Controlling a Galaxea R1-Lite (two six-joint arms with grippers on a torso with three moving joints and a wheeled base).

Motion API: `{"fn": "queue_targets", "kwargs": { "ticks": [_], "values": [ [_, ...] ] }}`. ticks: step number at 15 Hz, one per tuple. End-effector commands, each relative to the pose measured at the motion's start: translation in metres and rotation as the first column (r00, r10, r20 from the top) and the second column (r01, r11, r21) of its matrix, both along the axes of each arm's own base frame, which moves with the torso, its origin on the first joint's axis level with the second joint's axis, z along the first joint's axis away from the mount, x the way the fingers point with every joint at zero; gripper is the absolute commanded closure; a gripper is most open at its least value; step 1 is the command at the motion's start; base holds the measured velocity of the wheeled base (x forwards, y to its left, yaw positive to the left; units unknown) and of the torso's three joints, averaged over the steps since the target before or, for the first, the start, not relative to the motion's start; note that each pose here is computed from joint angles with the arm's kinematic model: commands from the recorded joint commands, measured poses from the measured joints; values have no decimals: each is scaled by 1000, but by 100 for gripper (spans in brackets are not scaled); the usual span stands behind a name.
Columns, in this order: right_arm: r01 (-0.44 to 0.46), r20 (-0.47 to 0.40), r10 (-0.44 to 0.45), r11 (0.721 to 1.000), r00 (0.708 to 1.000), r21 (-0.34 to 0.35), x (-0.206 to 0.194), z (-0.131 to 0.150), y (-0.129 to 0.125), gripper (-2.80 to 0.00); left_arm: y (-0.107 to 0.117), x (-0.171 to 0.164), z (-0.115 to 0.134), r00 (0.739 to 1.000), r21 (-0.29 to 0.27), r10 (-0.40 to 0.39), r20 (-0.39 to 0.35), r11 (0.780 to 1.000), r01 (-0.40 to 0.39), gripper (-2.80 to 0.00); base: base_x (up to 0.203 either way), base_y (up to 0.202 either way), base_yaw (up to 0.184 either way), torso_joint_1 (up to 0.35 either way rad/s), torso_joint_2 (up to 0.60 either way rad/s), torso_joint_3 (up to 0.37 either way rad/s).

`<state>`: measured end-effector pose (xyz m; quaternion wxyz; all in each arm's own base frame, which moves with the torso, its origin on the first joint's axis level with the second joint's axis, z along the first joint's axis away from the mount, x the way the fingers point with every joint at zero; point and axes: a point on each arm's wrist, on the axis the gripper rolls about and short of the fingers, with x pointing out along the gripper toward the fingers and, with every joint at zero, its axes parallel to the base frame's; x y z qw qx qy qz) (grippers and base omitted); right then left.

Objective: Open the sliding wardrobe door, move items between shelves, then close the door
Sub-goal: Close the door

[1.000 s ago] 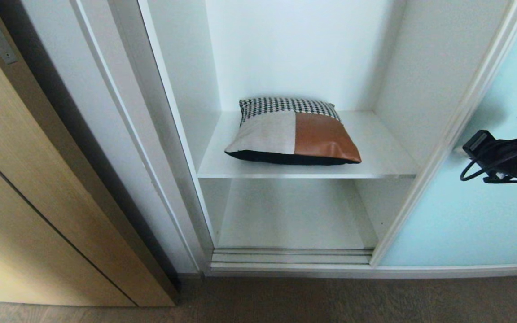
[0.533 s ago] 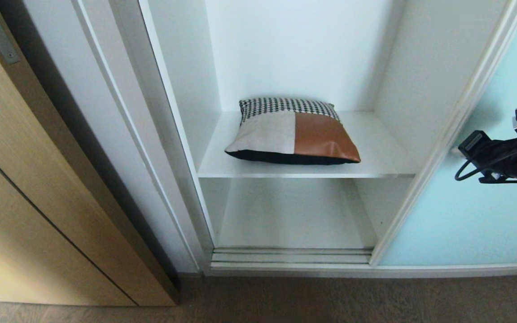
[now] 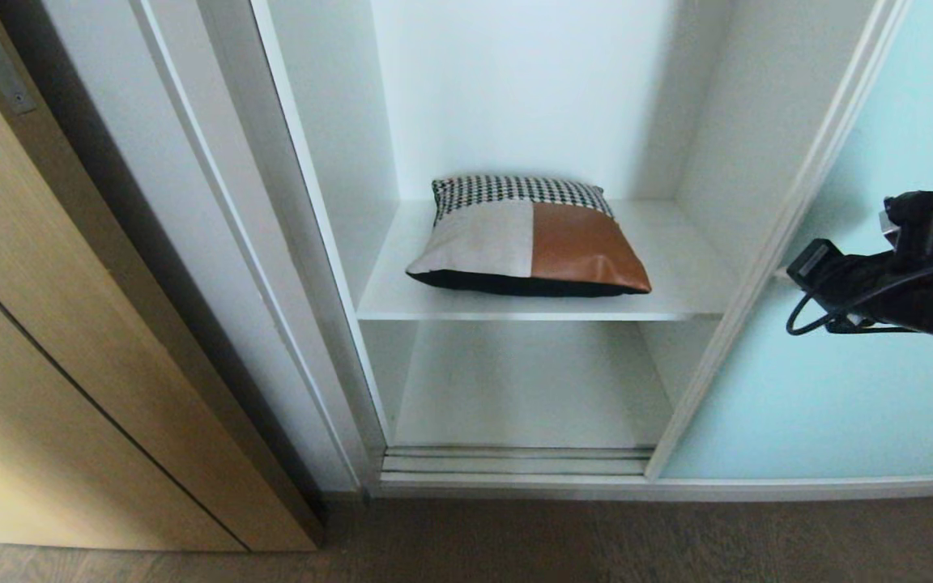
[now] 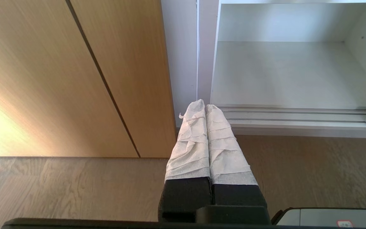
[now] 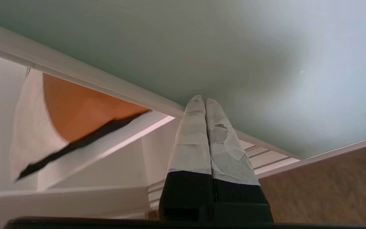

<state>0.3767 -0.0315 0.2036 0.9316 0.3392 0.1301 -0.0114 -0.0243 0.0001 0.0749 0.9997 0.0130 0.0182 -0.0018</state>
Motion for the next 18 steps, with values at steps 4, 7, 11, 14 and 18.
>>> {"fn": "queue_targets", "kwargs": {
  "ticks": [4, 7, 11, 14, 18],
  "values": [
    [-153, -3, 153, 988, 988, -6, -15, 4, 65, 0, 0, 0, 0, 1000, 0, 0, -2, 1000, 0, 0, 0, 0, 0, 0, 0, 0],
    [-214, 13, 214, 977, 977, -7, -36, 13, 83, 0, 0, 0, 0, 1000, 0, 0, -2, 1000, 0, 0, 0, 0, 0, 0, 0, 0],
    [-263, 56, 263, 965, 963, -9, -78, 30, 92, 0, 0, 0, 0, 1000, 0, 0, -1, 1000, 0, 0, 0, 0, 0, 0, 0, 0],
    [-257, 118, 257, 966, 959, -17, -109, 47, 81, 0, 0, 0, 0, 1000, 0, 0, -2, 1000, 0, 0, 0, 0, 0, 0, 0, 0],
    [-206, 163, 206, 978, 965, -16, -127, 56, 64, 0, 0, 0, 0, 1000, 0, 0, -2, 1000, 0, 0, 0, 0, 0, 0, 0, 0]
  ]
}}
